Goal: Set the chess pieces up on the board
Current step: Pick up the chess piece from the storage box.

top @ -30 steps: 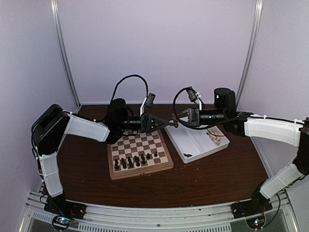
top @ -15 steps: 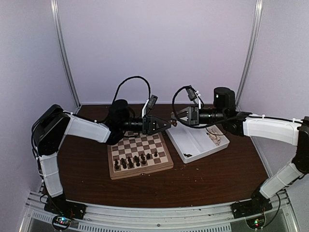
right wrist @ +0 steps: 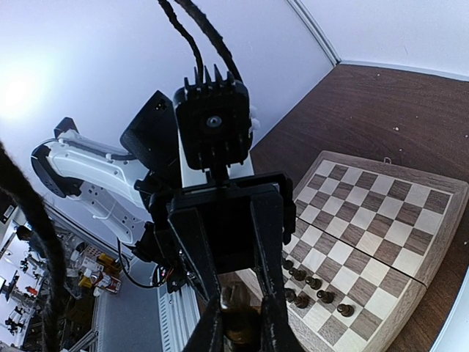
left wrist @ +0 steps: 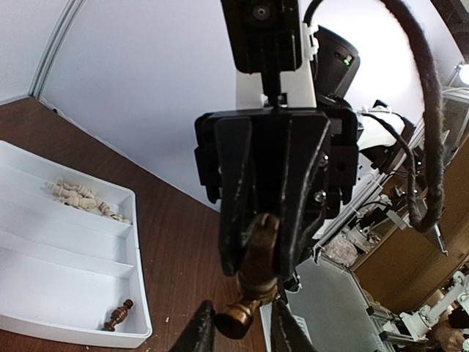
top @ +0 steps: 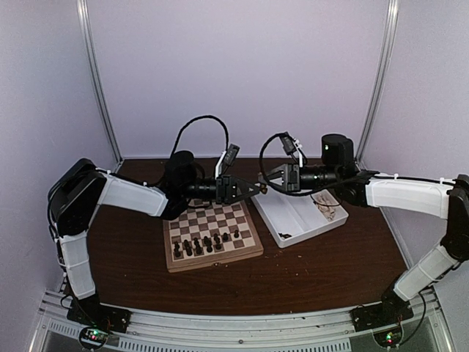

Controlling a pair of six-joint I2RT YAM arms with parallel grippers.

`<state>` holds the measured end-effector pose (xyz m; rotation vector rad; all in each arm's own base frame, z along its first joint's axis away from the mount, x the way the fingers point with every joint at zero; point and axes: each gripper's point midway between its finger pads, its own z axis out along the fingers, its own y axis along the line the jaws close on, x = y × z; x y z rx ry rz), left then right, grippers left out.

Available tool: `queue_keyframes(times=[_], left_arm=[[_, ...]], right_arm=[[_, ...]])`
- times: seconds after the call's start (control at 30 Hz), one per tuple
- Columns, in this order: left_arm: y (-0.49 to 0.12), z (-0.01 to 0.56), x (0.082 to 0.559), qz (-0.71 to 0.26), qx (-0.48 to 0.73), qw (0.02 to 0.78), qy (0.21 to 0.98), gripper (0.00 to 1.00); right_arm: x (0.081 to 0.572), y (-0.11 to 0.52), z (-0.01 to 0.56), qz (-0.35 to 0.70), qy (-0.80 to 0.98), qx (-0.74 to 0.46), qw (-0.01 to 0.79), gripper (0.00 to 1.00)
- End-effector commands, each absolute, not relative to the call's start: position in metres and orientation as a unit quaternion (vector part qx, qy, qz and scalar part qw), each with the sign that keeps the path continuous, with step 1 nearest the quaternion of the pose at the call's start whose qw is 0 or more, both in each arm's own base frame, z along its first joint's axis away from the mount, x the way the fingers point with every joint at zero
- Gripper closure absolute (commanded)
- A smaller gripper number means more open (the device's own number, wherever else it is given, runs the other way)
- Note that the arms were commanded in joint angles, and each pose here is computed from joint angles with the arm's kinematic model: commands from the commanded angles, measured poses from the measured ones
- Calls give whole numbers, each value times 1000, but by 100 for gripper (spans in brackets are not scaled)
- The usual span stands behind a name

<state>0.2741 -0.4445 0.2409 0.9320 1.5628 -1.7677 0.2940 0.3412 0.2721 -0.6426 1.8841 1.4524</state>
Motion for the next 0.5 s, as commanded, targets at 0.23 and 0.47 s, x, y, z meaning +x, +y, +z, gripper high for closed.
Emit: queue_keyframes(times=[0.23,0.47], left_arm=[[-445,257,268,-671,374,314,558,82],[-445,257,268,-669,376,315,558,85]], right_arm=[[298,345,278,558,712,-252,343,85],[299,343,280,555,712,-250,349,85]])
